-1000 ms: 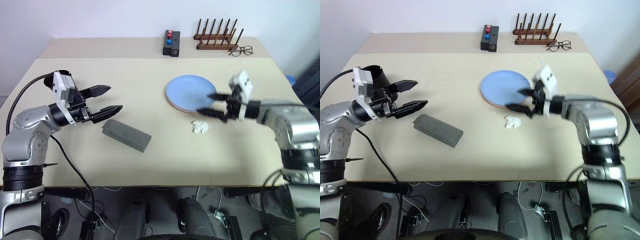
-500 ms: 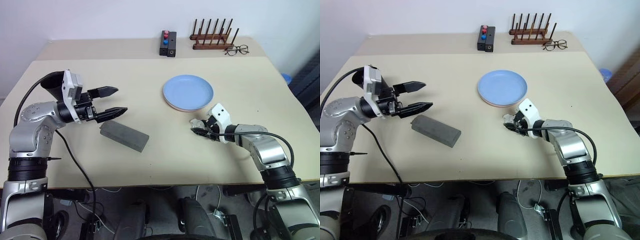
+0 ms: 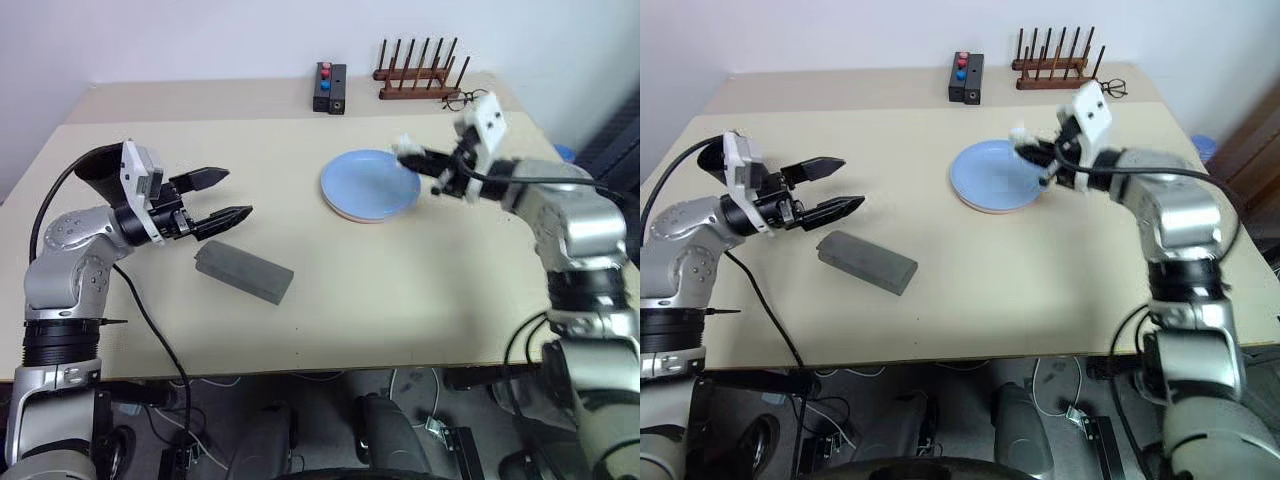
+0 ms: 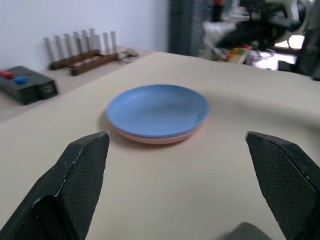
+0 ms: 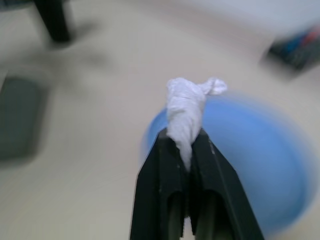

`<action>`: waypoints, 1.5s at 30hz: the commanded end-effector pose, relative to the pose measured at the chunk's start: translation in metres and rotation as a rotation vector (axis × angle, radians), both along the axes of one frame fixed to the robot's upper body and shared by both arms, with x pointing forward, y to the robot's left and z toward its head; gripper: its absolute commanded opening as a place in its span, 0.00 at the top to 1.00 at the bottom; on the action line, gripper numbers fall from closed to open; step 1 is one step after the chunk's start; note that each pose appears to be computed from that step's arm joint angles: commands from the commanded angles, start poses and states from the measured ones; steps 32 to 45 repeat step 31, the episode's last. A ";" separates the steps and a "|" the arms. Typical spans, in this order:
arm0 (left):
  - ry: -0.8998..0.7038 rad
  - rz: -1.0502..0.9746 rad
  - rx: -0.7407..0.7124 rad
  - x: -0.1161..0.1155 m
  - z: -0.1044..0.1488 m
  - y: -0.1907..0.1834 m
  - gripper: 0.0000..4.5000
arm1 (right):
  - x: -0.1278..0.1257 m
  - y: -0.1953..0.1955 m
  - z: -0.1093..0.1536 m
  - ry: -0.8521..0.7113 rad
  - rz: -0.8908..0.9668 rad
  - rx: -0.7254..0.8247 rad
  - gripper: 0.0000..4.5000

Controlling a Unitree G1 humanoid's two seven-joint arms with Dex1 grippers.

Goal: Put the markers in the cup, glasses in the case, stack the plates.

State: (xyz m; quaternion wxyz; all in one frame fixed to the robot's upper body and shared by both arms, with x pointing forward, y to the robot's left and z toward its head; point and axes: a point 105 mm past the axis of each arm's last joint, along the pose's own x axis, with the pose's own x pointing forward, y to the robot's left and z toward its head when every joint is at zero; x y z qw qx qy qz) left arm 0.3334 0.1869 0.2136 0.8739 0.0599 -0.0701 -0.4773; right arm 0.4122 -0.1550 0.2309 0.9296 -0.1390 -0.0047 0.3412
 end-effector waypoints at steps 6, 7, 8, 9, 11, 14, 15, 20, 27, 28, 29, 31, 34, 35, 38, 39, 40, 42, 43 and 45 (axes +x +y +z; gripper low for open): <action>-0.048 0.045 -0.006 -0.011 0.003 0.005 0.00 | 0.027 0.003 -0.081 0.129 -0.031 -0.159 0.48; -0.048 0.050 -0.005 -0.013 0.003 0.008 0.00 | 0.027 -0.003 -0.077 0.116 -0.042 -0.173 0.37; -0.041 0.055 -0.009 -0.015 0.002 0.010 0.00 | 0.027 -0.010 -0.072 0.103 -0.049 -0.174 0.26; -0.039 0.061 -0.012 -0.017 0.002 0.013 0.00 | 0.022 -0.014 -0.059 0.081 -0.020 -0.162 0.15; -0.036 0.067 -0.018 -0.021 -0.001 0.009 0.00 | 0.008 -0.025 -0.033 0.072 0.044 -0.078 0.05; -0.018 0.072 -0.025 -0.022 -0.005 0.015 0.00 | -0.011 -0.034 0.020 -0.023 0.067 0.037 0.05; -0.009 0.068 -0.033 -0.022 -0.008 0.014 0.00 | -0.017 -0.041 0.034 -0.042 0.061 0.076 0.05; 0.017 -0.001 -0.062 -0.018 -0.013 0.007 0.00 | -0.068 -0.049 0.040 -0.014 0.175 0.147 0.05; 0.093 -0.068 0.057 -0.038 -0.051 0.025 0.00 | -0.175 -0.041 -0.050 0.196 0.397 -0.116 0.05; 0.099 -0.055 0.054 -0.039 -0.051 0.029 0.00 | -0.175 -0.043 -0.050 0.182 0.376 -0.126 0.05; 0.097 -0.039 0.055 -0.039 -0.051 0.033 0.00 | -0.173 -0.045 -0.050 0.177 0.360 -0.117 0.05; 0.053 -0.010 0.044 -0.038 -0.046 0.037 0.00 | -0.162 -0.044 -0.044 0.159 0.336 -0.066 0.05; 0.053 -0.010 0.044 -0.038 -0.046 0.037 0.00 | -0.162 -0.044 -0.044 0.159 0.336 -0.066 0.05; 0.053 -0.010 0.044 -0.038 -0.046 0.037 0.00 | -0.162 -0.044 -0.044 0.159 0.336 -0.066 0.05; 0.053 -0.010 0.044 -0.038 -0.046 0.037 0.00 | -0.162 -0.044 -0.044 0.159 0.336 -0.066 0.05; 0.053 -0.010 0.044 -0.038 -0.046 0.037 0.00 | -0.162 -0.044 -0.044 0.159 0.336 -0.066 0.05; 0.053 -0.010 0.044 -0.038 -0.046 0.037 0.00 | -0.162 -0.044 -0.044 0.159 0.336 -0.066 0.05; 0.053 -0.010 0.044 -0.038 -0.046 0.037 0.00 | -0.162 -0.044 -0.044 0.159 0.336 -0.066 0.05; 0.053 -0.010 0.044 -0.038 -0.046 0.037 0.00 | -0.162 -0.044 -0.044 0.159 0.336 -0.066 0.05; 0.053 -0.010 0.044 -0.038 -0.046 0.037 0.00 | -0.162 -0.044 -0.044 0.159 0.336 -0.066 0.05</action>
